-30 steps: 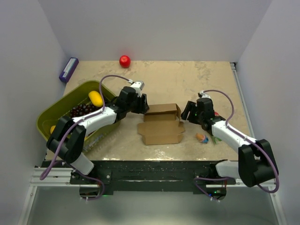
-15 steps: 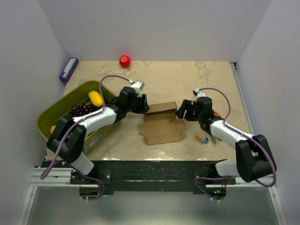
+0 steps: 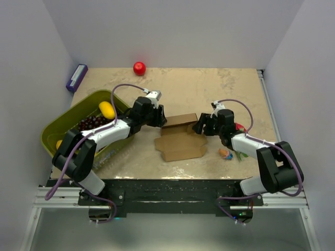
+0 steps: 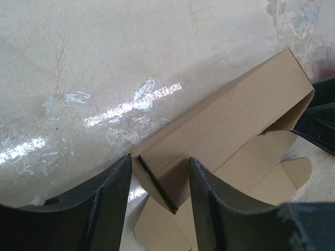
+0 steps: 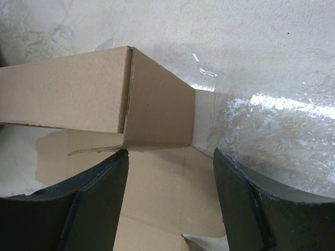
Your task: Fold the paper box
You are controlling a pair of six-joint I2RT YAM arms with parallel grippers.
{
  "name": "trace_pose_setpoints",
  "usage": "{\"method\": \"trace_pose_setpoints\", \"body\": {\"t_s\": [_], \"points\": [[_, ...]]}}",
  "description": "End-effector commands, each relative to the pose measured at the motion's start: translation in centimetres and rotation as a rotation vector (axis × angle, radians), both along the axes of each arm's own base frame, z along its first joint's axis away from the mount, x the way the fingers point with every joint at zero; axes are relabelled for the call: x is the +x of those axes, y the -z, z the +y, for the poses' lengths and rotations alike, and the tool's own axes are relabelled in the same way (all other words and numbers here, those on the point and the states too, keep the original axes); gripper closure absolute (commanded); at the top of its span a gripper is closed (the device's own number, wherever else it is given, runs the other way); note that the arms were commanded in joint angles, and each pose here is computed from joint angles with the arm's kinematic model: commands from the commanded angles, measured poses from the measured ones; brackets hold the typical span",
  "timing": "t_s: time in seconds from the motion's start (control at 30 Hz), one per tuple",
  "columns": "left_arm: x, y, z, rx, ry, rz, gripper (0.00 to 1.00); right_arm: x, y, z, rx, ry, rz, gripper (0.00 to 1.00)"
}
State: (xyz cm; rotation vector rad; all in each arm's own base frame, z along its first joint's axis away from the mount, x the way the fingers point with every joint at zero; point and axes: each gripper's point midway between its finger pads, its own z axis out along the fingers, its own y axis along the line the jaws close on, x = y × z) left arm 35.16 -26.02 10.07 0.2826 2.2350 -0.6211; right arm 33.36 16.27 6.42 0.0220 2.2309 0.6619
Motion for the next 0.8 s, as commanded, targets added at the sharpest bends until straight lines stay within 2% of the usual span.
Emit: {"method": "trace_pose_setpoints", "body": {"t_s": [0.0, 0.4, 0.77], "points": [[0.4, -0.1, -0.1, 0.004, 0.012, -0.011, 0.48, 1.7, -1.5, 1.1, 0.018, -0.051, -0.097, 0.3], [0.6, 0.3, -0.2, 0.013, 0.021, -0.005, 0.48, 2.8, -1.3, 2.1, 0.054, -0.066, -0.187, 0.32], [0.6, 0.8, -0.3, 0.025, 0.029, 0.004, 0.48, 3.6, -0.7, 3.4, 0.056, -0.108, -0.265, 0.38]]}}
